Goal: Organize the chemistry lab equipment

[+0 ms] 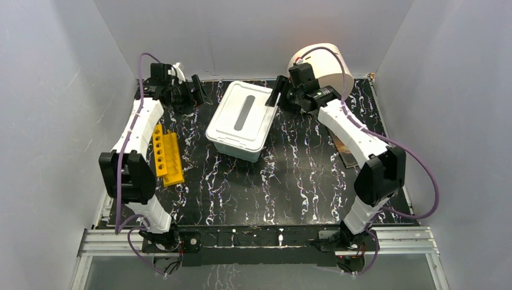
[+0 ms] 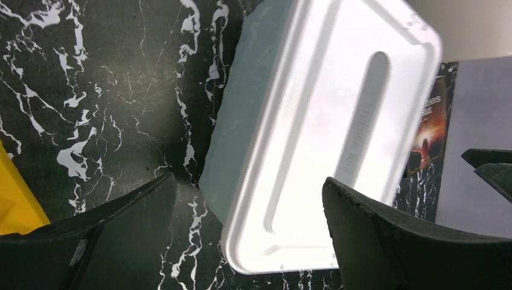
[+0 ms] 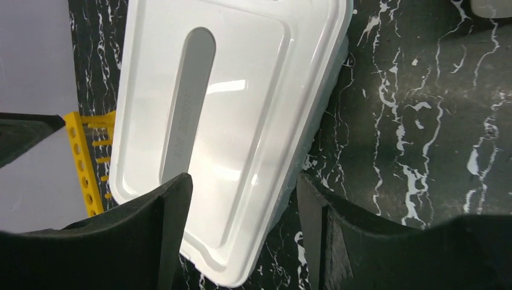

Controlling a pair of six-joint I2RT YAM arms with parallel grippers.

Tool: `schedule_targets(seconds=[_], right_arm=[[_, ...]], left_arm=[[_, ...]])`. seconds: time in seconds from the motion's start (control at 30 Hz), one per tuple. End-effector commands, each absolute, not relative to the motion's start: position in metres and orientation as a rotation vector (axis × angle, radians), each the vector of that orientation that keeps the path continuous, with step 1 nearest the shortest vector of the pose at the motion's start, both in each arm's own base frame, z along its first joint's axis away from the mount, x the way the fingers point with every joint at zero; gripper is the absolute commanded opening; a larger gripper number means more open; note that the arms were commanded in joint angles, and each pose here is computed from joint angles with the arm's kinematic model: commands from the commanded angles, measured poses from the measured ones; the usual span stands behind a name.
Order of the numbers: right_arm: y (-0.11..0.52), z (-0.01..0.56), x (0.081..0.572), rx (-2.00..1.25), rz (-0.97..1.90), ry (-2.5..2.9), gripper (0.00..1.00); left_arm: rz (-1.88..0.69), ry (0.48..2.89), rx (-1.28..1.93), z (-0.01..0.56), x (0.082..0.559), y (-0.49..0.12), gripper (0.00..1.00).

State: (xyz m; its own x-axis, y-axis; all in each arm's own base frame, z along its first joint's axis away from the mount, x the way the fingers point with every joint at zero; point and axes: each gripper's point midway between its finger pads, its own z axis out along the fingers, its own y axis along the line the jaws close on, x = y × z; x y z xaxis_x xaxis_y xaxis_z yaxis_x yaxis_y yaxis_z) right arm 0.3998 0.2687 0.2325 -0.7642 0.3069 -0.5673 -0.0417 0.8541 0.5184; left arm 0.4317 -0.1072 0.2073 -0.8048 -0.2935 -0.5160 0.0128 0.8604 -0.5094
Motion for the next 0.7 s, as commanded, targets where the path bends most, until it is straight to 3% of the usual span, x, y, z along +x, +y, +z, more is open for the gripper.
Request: schedule_targets(seconds=[0.0, 0.07, 0.27, 0.67], right_arm=[[0.242, 0.277, 0.382, 0.096, 0.594, 2.251, 0.72], [0.229, 0.281, 0.374, 0.102, 0.547, 2.234, 0.72], [0.218, 0.279, 0.378, 0.045, 0.468, 2.193, 0.75], [0.243, 0.231, 0.457, -0.047, 0.351, 2.225, 0.75]], left_arm=[[-0.658, 2.234, -0.116, 0.283, 0.404, -0.105, 0.93], [-0.658, 2.175, -0.106, 0.298, 0.395, -0.104, 0.98], [-0.69, 2.107, -0.135, 0.305, 0.365, -0.105, 0.98], [-0.553, 2.389, -0.377, 0.234, 0.326, -0.084, 0.94]])
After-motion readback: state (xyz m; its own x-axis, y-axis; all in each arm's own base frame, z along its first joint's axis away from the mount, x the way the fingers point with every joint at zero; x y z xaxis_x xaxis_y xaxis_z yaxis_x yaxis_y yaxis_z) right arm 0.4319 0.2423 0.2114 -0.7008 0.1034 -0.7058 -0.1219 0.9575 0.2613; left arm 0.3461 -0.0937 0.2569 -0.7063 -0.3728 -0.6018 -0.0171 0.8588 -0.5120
